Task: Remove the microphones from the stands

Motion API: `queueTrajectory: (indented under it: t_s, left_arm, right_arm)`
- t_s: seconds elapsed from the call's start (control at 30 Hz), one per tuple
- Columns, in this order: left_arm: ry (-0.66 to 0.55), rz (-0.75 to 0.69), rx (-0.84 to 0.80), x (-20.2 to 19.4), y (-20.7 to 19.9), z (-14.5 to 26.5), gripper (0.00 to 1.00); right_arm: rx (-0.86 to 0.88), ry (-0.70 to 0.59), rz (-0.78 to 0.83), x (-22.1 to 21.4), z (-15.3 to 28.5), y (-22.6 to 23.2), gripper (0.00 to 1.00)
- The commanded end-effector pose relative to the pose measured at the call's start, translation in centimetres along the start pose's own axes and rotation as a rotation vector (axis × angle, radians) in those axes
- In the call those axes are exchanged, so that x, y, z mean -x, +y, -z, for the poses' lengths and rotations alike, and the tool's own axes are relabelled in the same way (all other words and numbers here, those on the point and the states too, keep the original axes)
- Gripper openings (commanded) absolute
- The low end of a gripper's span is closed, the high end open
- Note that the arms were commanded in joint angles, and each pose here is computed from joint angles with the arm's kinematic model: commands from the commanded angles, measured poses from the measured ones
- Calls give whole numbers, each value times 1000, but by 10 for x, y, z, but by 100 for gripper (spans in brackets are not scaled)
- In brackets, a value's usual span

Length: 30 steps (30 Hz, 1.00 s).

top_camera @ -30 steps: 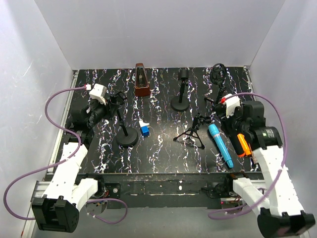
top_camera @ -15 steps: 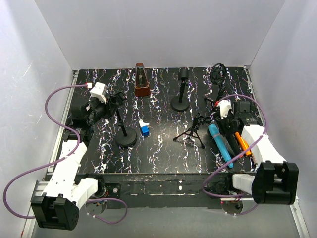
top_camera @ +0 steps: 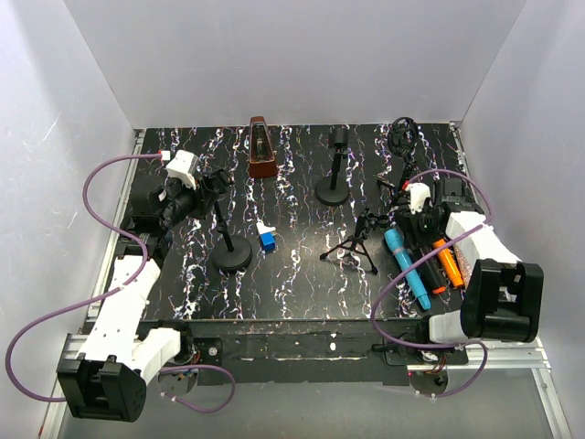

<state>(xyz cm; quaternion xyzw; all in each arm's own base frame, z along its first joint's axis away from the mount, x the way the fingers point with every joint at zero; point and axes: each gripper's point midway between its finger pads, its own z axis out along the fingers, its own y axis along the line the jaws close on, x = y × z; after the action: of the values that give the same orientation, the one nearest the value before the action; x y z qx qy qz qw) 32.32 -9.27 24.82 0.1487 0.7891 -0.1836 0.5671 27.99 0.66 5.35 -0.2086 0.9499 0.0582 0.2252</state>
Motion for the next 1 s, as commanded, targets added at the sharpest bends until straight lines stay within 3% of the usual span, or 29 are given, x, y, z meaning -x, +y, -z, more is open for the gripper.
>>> queueTrajectory:
  t_s: [0.0,0.13,0.27,0.57,0.83,0.97]
  left_arm:
    - [74,-5,29,-21,8,3,0]
    - [73,3,17,-27,6,5,0]
    - [68,5,-22,-30,0,9,0]
    - [10,-157,-427,-31,-60,16,1]
    - [-42,-202,-551,-23,-73,12,13]
    - [3,-174,-399,-25,-50,2,40]
  right_arm:
    - [39,-72,-56,22,36,13,60]
    - [33,-91,-50,11,56,25,71]
    - [29,-127,-37,6,84,36,71]
    - [267,-618,129,116,234,114,69]
    - [518,-724,507,196,257,208,70]
    - [689,-745,568,226,244,248,70]
